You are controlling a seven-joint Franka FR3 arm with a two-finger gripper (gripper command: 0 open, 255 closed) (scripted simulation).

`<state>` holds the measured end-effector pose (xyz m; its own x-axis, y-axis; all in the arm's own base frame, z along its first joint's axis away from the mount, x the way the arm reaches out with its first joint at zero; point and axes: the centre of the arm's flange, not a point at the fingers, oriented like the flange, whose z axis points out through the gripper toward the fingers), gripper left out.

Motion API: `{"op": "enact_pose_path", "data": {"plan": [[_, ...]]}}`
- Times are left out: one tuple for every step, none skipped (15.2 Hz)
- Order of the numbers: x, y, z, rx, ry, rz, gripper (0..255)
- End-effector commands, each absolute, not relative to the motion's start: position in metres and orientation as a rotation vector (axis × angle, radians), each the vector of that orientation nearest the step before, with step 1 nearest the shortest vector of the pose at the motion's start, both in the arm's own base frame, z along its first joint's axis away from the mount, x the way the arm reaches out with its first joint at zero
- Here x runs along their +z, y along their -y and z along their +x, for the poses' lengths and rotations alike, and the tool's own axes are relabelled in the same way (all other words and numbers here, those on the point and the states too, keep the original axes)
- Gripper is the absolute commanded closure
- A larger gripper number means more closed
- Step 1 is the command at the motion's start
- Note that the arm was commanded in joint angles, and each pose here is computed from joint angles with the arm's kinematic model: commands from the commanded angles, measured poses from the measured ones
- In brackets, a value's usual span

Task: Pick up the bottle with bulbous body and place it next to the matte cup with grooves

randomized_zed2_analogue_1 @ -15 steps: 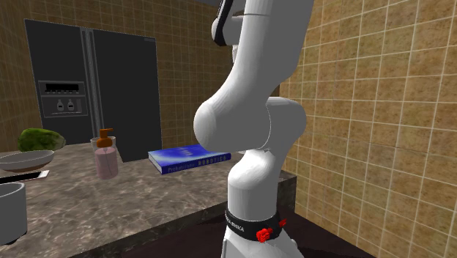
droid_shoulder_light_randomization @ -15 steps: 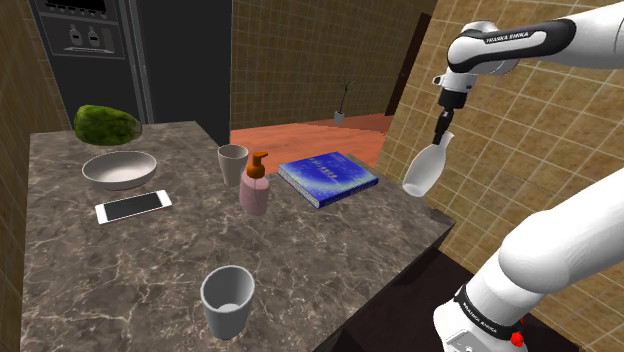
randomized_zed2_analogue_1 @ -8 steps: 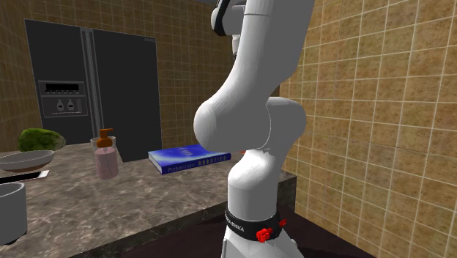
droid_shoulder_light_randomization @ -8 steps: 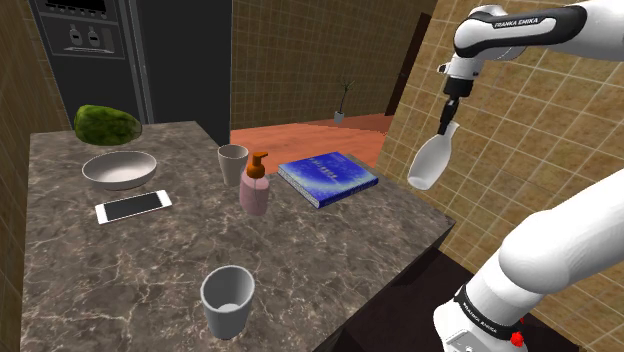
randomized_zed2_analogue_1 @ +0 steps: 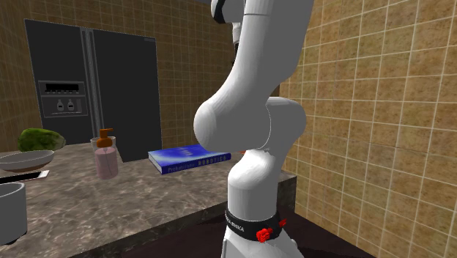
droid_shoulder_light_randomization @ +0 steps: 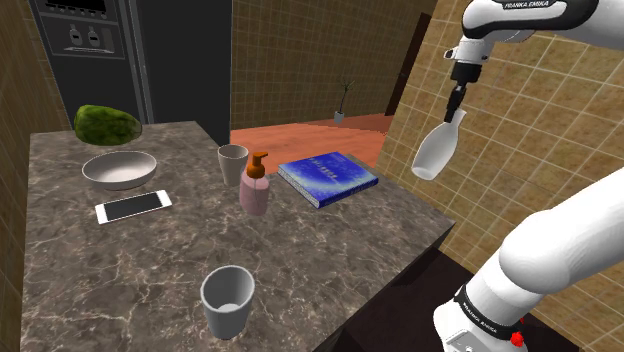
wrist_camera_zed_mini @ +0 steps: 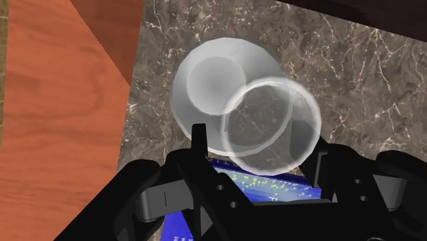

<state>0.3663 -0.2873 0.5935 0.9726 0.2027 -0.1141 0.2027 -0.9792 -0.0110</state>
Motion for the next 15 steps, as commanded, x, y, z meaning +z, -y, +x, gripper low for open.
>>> {"op": "enact_pose_path", "data": {"plan": [[0.604,0.287,0.367,-0.18,-0.321,3.119,255],[0.609,0.287,0.367,-0.18,-0.321,3.119,255],[0.614,0.287,0.367,-0.18,-0.321,3.119,255],[0.62,0.287,0.367,-0.18,-0.321,3.119,255],[0.625,0.287,0.367,-0.18,-0.321,3.119,255],[0.63,0.287,0.367,-0.18,-0.321,3.119,255],[0.635,0.287,0.367,-0.18,-0.321,3.119,255],[0.641,0.287,0.367,-0.18,-0.321,3.119,255],[0.646,0.287,0.367,-0.18,-0.321,3.119,255],[0.651,0.287,0.367,-0.18,-0.321,3.119,255],[0.657,0.287,0.367,-0.18,-0.321,3.119,255],[0.662,0.287,0.367,-0.18,-0.321,3.119,255],[0.667,0.287,0.367,-0.18,-0.321,3.119,255],[0.672,0.287,0.367,-0.18,-0.321,3.119,255],[0.678,0.287,0.367,-0.18,-0.321,3.119,255]]}}
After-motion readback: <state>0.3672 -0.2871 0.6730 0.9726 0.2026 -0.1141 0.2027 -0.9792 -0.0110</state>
